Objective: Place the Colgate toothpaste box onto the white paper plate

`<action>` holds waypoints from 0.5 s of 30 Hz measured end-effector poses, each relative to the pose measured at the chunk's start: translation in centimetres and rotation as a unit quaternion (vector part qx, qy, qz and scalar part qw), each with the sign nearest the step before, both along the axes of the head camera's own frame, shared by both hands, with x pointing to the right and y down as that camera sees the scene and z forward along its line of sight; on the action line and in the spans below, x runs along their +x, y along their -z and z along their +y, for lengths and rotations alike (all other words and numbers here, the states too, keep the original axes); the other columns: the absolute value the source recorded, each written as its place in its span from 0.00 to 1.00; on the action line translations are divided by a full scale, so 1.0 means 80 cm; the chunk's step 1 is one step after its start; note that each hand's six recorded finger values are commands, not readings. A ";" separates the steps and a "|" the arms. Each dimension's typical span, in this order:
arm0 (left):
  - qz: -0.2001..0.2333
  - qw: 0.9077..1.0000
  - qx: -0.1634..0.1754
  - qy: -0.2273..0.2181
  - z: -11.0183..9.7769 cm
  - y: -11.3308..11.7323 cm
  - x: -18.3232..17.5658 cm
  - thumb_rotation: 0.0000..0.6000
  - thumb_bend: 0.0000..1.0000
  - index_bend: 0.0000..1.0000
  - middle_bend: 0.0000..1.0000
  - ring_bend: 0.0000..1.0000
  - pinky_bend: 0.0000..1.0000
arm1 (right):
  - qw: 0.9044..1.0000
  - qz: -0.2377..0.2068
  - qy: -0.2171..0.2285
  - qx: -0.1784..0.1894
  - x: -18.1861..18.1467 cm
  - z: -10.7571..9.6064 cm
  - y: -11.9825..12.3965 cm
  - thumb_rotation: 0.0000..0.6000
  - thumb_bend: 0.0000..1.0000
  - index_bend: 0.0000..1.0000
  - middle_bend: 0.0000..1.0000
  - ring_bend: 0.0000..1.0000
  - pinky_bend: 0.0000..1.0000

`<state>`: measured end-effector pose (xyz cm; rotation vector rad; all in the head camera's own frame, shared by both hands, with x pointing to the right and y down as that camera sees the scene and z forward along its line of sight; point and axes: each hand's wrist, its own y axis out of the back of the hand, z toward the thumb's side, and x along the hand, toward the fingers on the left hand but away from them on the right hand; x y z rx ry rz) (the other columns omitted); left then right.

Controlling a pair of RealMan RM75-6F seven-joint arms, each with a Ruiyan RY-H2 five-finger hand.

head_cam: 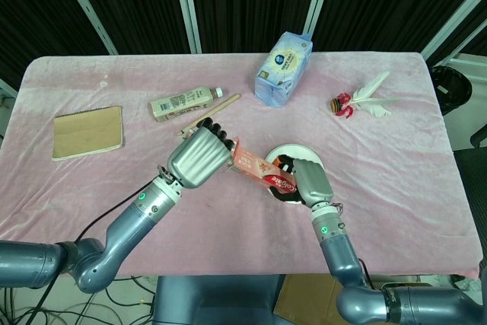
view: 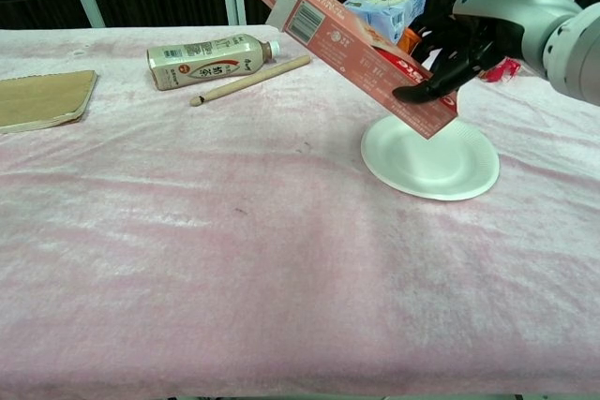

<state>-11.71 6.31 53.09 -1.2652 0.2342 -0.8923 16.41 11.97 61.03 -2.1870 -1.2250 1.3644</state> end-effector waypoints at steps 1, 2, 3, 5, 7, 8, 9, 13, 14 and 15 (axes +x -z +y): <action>0.001 1.000 0.001 0.000 0.000 0.001 0.001 1.00 0.41 0.60 0.55 0.44 0.46 | 1.000 -0.003 -0.003 -0.001 0.000 0.000 0.001 1.00 0.33 0.46 0.45 0.42 0.45; 0.003 1.000 0.002 -0.001 -0.001 0.002 0.002 1.00 0.41 0.60 0.55 0.44 0.46 | 1.000 -0.007 -0.005 -0.001 -0.001 0.000 0.001 1.00 0.33 0.46 0.45 0.42 0.45; 0.004 1.000 0.003 -0.001 -0.001 0.003 0.004 1.00 0.41 0.60 0.54 0.44 0.46 | 1.000 -0.010 -0.008 -0.002 -0.001 -0.001 0.002 1.00 0.33 0.46 0.45 0.42 0.45; 0.007 1.000 0.006 -0.003 -0.003 0.007 0.008 1.00 0.41 0.60 0.54 0.44 0.46 | 1.000 -0.020 -0.014 -0.003 -0.002 -0.001 0.003 1.00 0.33 0.46 0.45 0.42 0.45; 0.010 1.000 0.012 -0.008 -0.004 0.012 0.015 1.00 0.41 0.59 0.54 0.44 0.46 | 0.999 -0.029 -0.019 -0.002 -0.003 -0.002 0.005 1.00 0.33 0.46 0.45 0.42 0.45; 0.011 1.000 0.015 -0.011 -0.005 0.015 0.018 1.00 0.40 0.59 0.53 0.44 0.46 | 0.999 -0.034 -0.020 -0.001 -0.004 -0.002 0.006 1.00 0.33 0.46 0.45 0.42 0.45; 0.012 1.000 0.016 -0.013 -0.006 0.017 0.020 1.00 0.40 0.59 0.53 0.44 0.46 | 0.999 -0.038 -0.022 0.000 -0.005 -0.003 0.007 1.00 0.33 0.46 0.45 0.42 0.45; 0.016 0.999 0.023 -0.020 -0.008 0.025 0.032 1.00 0.39 0.58 0.51 0.42 0.44 | 0.997 -0.066 -0.033 0.000 -0.007 -0.004 0.011 1.00 0.33 0.46 0.45 0.42 0.45; 0.017 0.999 0.025 -0.022 -0.008 0.026 0.035 1.00 0.37 0.56 0.50 0.41 0.43 | 0.997 -0.074 -0.036 -0.001 -0.008 -0.004 0.012 1.00 0.33 0.46 0.45 0.42 0.45; 0.019 0.999 0.028 -0.024 -0.008 0.028 0.037 1.00 0.36 0.56 0.49 0.40 0.43 | 0.996 -0.082 -0.038 -0.001 -0.009 -0.005 0.013 1.00 0.33 0.46 0.45 0.42 0.45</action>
